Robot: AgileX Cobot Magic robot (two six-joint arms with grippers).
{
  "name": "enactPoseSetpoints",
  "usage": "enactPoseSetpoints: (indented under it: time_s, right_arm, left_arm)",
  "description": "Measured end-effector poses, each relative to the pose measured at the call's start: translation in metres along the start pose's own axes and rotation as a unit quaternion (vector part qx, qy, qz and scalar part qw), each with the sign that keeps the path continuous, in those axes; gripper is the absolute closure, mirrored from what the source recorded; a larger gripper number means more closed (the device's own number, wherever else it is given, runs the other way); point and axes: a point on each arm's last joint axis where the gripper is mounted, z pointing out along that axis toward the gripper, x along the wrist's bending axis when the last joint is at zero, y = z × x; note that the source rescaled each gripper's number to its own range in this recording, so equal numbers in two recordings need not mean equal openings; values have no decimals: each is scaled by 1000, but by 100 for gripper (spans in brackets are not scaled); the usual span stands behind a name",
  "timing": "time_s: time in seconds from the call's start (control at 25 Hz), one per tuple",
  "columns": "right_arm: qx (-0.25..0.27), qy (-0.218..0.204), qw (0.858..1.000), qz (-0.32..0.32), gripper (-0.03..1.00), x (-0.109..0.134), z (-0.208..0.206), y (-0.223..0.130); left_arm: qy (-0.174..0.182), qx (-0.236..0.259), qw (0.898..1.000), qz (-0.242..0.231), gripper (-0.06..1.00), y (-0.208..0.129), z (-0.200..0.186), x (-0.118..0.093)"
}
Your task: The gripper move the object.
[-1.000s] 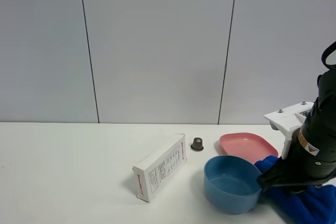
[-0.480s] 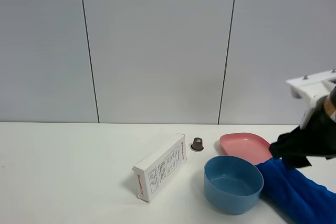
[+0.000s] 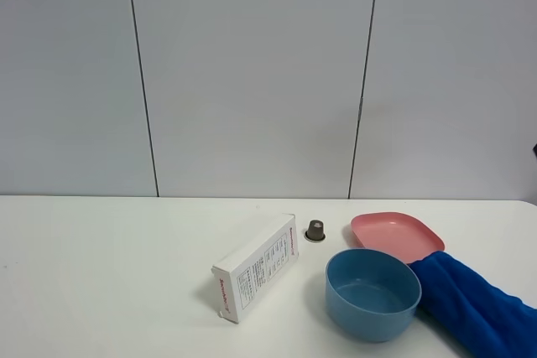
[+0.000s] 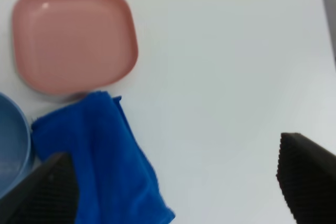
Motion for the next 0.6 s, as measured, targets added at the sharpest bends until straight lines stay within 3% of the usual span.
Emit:
enactPoseSetpoints:
  time_s: [0.12,0.28,0.44,0.6]
  right_arm:
    - [-35,28,999,3,7,-6,-26,-3]
    - [-41,59,997,14,7,-13,-52,-13]
    - [-50,50,997,33,7,-27,-73,-20]
    - [-74,10,996,52,7,-39,-92,-31]
  left_arm:
    - [0,0,1000,0,-6,0,0,0]
    - [0,0,1000,0,-6,0,0,0]
    - [0,0,1000,0,-6,0,0,0]
    - [0,0,1000,0,-6,0,0,0]
